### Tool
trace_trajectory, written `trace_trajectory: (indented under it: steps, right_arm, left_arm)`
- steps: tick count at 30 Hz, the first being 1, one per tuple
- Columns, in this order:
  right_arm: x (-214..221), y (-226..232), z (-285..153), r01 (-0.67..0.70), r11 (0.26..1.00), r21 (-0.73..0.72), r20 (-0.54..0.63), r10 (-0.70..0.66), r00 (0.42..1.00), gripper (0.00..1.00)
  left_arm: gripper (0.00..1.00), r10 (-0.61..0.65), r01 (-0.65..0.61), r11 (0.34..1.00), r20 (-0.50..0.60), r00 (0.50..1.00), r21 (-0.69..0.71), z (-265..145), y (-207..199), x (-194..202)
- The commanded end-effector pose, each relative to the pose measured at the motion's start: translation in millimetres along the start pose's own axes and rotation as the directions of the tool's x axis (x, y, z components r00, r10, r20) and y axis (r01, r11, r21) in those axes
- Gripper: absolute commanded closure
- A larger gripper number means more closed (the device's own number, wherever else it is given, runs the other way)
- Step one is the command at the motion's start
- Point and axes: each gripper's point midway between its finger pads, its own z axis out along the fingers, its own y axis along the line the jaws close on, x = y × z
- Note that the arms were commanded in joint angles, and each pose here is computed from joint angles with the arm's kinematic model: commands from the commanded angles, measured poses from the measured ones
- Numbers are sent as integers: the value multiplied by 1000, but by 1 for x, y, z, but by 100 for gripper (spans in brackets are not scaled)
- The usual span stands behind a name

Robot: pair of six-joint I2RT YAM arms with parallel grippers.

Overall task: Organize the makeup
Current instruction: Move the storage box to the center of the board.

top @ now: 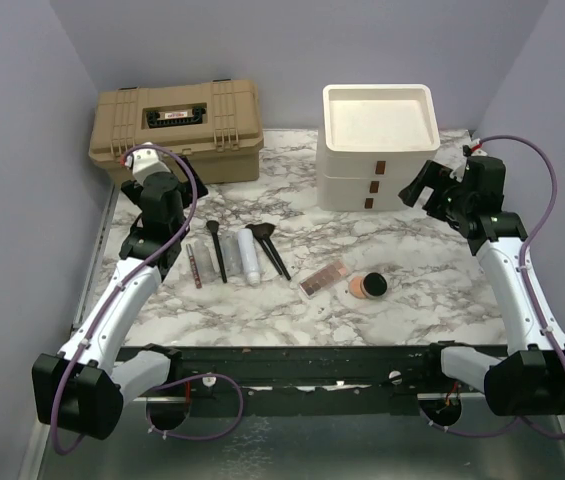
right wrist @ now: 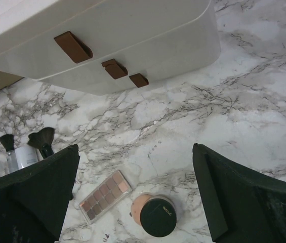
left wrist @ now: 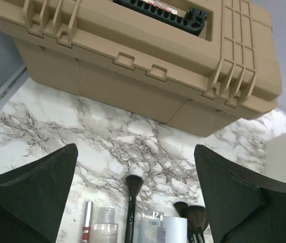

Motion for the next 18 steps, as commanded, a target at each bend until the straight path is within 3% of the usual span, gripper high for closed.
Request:
trace_trajectory:
  steps: [1,4,7,10,14,18]
  right_arm:
    - [9,2,3,-4,1000,-15,-41,4,999,0]
    - [6,-3,3,-3,1000,9,-9,3,1000,0]
    - [-1,-6,1,-7,1000,27,35,6,999,0]
    - [-5,-6,-2,-5,999,33,60,3,998,0]
    - [-16,-4,-5,-7,1000,30,105,4,994,0]
    - [-32,-13,-12,-19,995,101,159,3,987,0]
  left_arm:
    - [1,-111,113,992,37,993,-64,1,1,-22]
    - [1,-14,13,991,3,1000,136,-10,-31,-30]
    - [1,24,-37,924,39,999,381,-34,-67,-39]
    - [1,-97,75,914,35,995,399,-42,-69,-44]
    - [1,-99,109,885,-47,994,452,-36,-85,-30]
    - [1,-112,152,808,-106,988,570,-40,-117,-33]
